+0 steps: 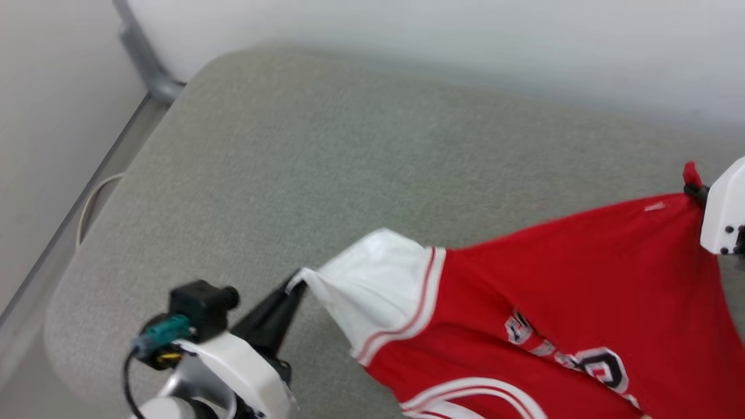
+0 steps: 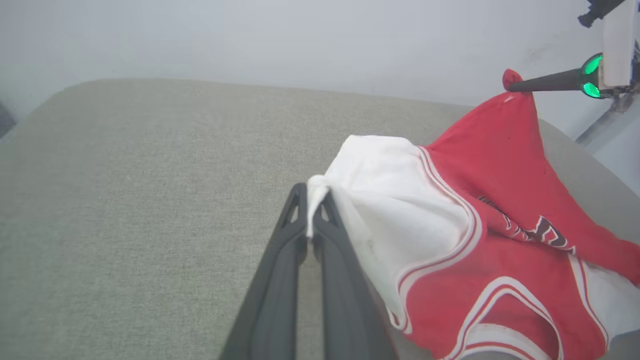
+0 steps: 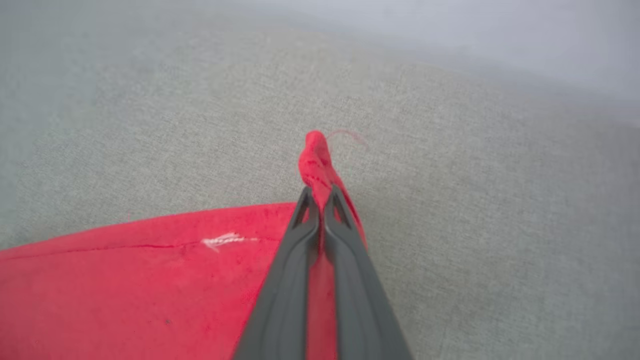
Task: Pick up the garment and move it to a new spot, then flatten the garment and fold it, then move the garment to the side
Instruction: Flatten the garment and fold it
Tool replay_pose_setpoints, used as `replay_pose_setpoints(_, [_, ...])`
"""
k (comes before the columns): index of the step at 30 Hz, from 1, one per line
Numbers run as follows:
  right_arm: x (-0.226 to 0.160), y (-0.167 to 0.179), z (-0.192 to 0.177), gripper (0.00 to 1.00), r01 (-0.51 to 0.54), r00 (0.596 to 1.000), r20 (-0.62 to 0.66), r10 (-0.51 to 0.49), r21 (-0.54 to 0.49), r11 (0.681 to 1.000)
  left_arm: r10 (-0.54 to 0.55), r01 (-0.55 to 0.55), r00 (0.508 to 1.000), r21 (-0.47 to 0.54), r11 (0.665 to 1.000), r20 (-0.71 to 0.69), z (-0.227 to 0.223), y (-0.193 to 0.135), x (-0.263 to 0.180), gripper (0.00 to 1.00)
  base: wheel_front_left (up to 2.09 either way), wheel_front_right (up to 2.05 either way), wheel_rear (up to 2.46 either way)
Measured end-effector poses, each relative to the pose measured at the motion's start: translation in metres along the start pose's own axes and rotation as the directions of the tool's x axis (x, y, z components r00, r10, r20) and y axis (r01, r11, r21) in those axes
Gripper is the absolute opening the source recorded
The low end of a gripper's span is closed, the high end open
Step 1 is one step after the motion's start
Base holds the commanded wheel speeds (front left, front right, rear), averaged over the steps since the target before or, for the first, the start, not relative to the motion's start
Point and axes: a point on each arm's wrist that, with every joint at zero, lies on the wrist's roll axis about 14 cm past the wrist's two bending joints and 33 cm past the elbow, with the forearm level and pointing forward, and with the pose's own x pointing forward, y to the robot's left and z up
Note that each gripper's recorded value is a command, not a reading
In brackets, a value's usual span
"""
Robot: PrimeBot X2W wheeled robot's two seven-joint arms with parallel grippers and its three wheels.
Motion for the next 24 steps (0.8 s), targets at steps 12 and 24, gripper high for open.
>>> replay_pose_setpoints(12, [-0.111,-0.035,0.072,0.00,0.087,0.935,0.343,-0.092,0.031,0.996,-0.078,0.035,0.953,0.150,0.988,0.293,0.118,-0.012,0.001,0.00,0.00,0.00,0.00])
replay_pose_setpoints(24, [-0.194,-0.041,0.109,0.00,0.140,0.818,0.558,-0.141,0.045,0.989,-0.172,0.017,0.794,0.261,0.965,0.583,0.240,-0.041,-0.003,0.00,0.00,0.00,0.00])
